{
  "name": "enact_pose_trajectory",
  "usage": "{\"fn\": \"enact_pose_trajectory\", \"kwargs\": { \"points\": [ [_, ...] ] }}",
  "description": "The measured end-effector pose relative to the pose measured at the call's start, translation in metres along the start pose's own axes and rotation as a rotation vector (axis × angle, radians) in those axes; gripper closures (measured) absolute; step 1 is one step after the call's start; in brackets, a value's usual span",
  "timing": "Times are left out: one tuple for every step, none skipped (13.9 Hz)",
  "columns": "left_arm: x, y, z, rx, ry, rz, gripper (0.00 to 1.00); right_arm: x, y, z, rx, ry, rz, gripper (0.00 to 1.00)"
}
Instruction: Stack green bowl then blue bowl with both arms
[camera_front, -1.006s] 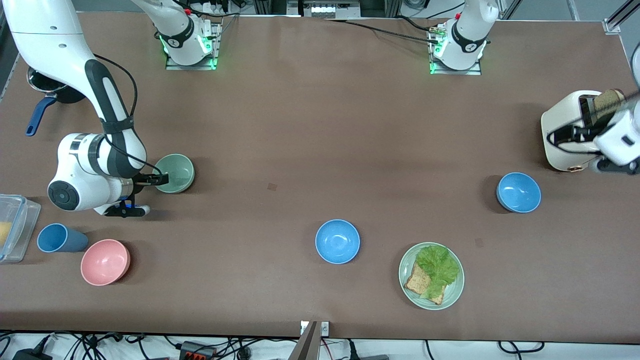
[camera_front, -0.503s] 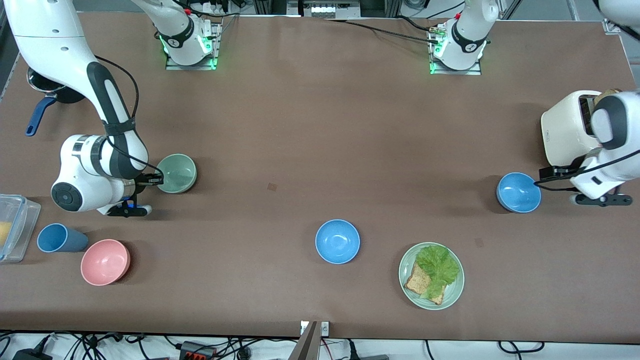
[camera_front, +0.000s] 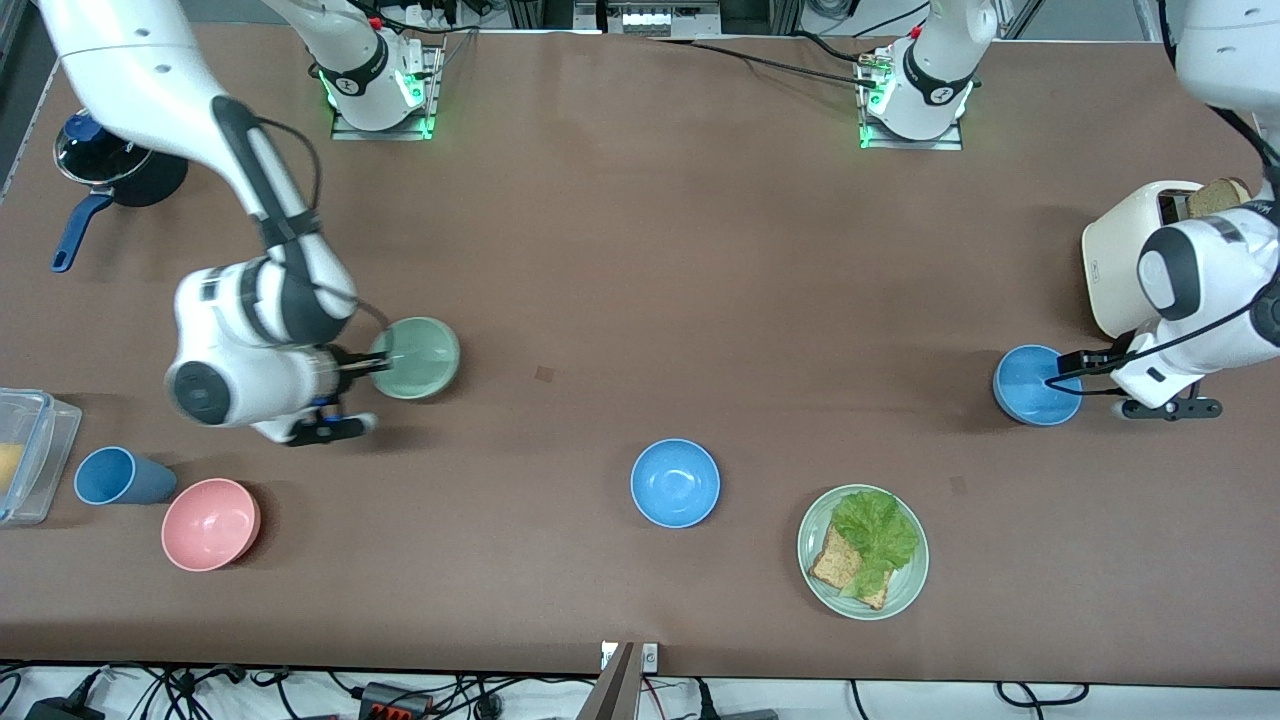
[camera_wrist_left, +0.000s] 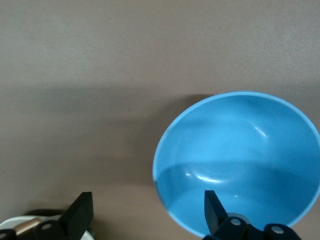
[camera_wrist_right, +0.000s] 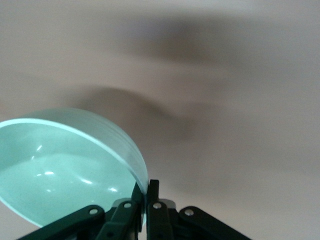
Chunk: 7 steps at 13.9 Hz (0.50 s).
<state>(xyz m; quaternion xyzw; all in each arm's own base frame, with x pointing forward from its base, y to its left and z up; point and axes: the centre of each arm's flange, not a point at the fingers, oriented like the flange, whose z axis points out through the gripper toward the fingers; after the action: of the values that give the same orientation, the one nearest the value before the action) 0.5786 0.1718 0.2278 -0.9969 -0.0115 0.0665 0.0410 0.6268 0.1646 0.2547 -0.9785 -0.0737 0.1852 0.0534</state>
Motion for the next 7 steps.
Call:
{"fn": "enact_pose_trajectory", "kwargs": {
  "points": [
    [0.002,0.005,0.007,-0.002,-0.004,0.009,0.03,-0.004,-0.045,0.0,-0.005,0.004,0.006,0.95],
    [0.004,0.01,0.013,-0.003,-0.003,0.016,0.03,-0.01,-0.086,0.005,-0.02,0.004,0.006,0.95],
    [0.004,0.012,0.017,-0.003,-0.005,0.02,0.12,-0.018,-0.126,0.013,-0.034,0.005,0.01,0.95],
    [0.004,0.012,0.019,-0.003,-0.005,0.02,0.19,-0.027,-0.159,0.021,-0.031,0.004,0.025,0.95],
    [0.004,0.011,0.02,-0.003,-0.006,0.018,0.19,-0.035,-0.189,0.029,-0.008,0.0,0.041,0.95],
    [0.004,0.011,0.02,-0.003,-0.005,0.018,0.26,-0.043,-0.215,0.035,0.022,-0.003,0.047,0.95],
    [0.005,0.011,0.02,-0.003,-0.005,0.019,0.39,-0.049,-0.237,0.042,0.049,0.002,0.046,0.95]
  ]
}}
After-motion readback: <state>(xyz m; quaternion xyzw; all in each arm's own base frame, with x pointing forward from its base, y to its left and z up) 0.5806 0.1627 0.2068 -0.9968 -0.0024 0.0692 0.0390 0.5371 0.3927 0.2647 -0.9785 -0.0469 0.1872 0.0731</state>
